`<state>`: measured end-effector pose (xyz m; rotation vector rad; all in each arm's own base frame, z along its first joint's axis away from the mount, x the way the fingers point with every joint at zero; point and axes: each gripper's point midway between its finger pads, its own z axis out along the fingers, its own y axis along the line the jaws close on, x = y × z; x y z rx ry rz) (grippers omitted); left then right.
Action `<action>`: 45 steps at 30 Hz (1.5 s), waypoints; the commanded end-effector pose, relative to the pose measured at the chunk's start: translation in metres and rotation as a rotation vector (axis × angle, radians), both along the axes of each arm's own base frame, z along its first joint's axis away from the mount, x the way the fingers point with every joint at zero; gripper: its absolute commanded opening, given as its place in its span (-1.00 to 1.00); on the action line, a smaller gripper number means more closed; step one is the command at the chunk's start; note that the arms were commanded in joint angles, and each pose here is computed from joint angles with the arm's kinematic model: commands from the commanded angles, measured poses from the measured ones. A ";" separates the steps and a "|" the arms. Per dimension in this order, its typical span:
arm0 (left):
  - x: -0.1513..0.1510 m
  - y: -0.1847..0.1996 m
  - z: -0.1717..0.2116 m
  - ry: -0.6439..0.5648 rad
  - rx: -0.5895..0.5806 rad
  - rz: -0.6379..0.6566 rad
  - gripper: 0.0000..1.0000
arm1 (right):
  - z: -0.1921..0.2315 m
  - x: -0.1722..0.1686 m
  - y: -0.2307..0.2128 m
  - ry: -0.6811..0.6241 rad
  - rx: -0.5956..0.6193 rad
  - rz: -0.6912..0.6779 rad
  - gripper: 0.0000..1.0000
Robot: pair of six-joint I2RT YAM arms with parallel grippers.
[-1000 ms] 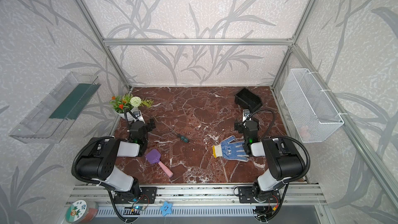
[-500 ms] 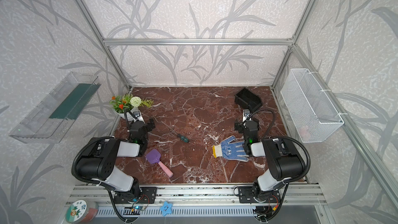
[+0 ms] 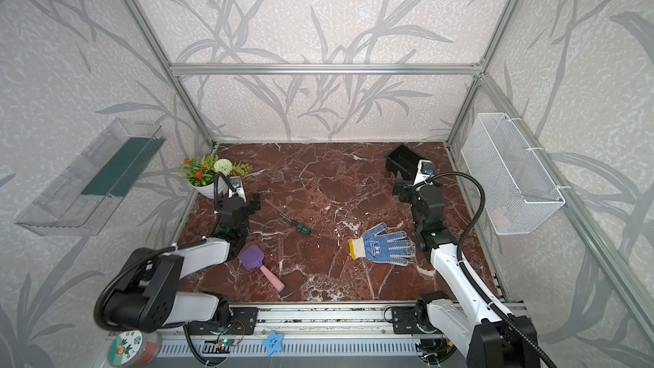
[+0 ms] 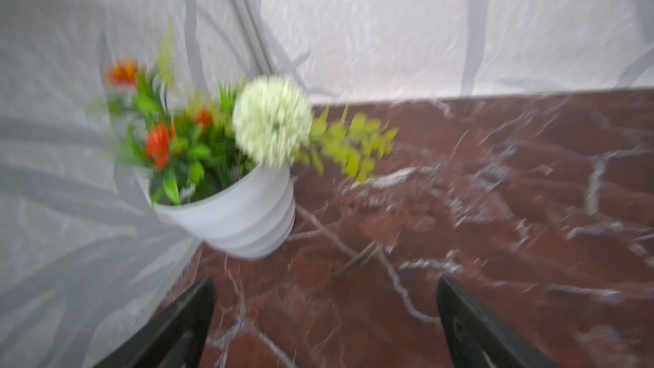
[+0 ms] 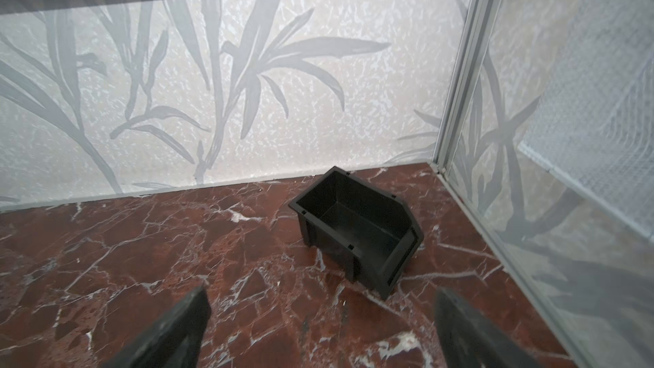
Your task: Put the screwdriver in the bin
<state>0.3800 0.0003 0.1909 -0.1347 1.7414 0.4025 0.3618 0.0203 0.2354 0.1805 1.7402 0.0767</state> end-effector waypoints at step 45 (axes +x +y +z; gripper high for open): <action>-0.027 -0.363 0.028 0.297 0.334 -0.740 0.98 | -0.157 0.164 -0.025 0.801 -0.147 -0.003 -0.08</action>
